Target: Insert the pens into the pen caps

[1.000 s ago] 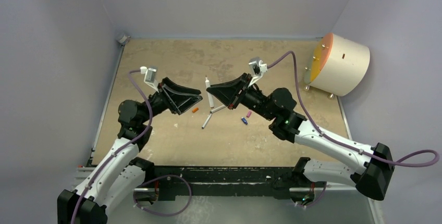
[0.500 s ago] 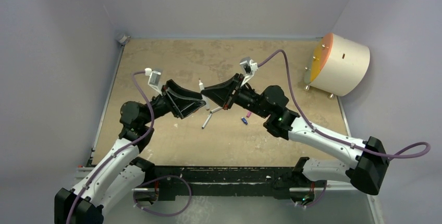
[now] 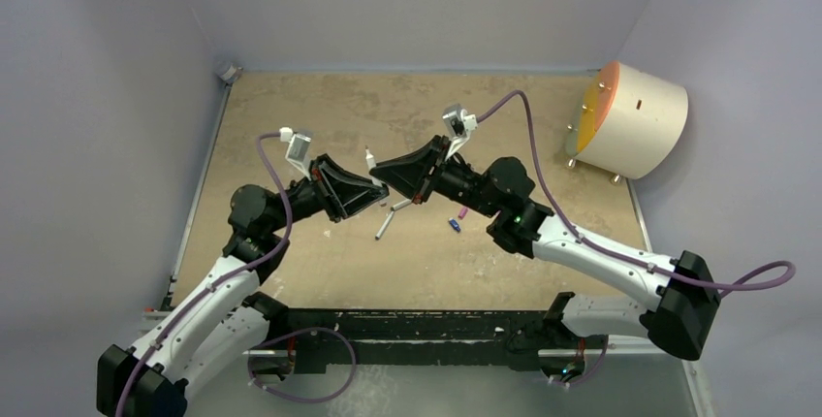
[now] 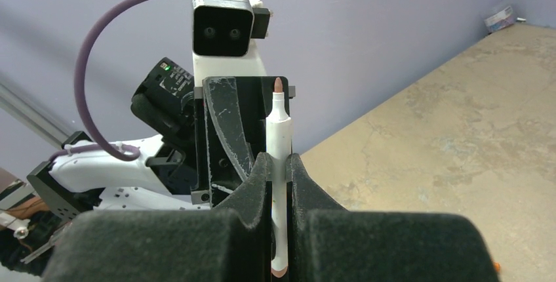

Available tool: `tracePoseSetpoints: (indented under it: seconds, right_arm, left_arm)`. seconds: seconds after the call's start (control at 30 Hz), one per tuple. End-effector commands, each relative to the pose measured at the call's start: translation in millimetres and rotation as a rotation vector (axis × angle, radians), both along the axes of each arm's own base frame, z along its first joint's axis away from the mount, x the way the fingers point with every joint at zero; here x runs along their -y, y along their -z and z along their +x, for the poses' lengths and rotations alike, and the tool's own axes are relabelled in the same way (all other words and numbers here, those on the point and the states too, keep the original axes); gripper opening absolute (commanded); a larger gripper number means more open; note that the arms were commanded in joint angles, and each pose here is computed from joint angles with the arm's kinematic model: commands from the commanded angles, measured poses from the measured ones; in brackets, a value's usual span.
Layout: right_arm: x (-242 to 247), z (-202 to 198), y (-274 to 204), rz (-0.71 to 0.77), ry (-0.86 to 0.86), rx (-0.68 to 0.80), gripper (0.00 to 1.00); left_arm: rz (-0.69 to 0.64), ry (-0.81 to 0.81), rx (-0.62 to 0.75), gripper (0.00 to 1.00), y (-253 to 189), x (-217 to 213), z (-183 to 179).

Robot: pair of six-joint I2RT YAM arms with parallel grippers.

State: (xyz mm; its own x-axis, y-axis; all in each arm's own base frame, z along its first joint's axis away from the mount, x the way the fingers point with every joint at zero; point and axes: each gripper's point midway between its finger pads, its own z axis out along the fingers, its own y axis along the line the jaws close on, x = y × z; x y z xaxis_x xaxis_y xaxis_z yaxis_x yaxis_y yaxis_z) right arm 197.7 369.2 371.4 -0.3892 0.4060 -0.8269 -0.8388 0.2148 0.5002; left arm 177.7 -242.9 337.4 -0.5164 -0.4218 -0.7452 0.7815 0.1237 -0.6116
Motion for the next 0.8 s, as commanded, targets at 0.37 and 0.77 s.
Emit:
tracePoseSetpoints:
  seconds: [0.37,0.77]
  right_arm:
    - [12,11,-15,-0.069,0.1,0.074,0.42]
    - [5,18,-28,-0.054,0.107,0.097,0.27]
  left_arm:
    - [0.117,0.022,0.049,0.0,-2,7,2]
    - [0.149,0.095,0.053,0.0,4,16,-15]
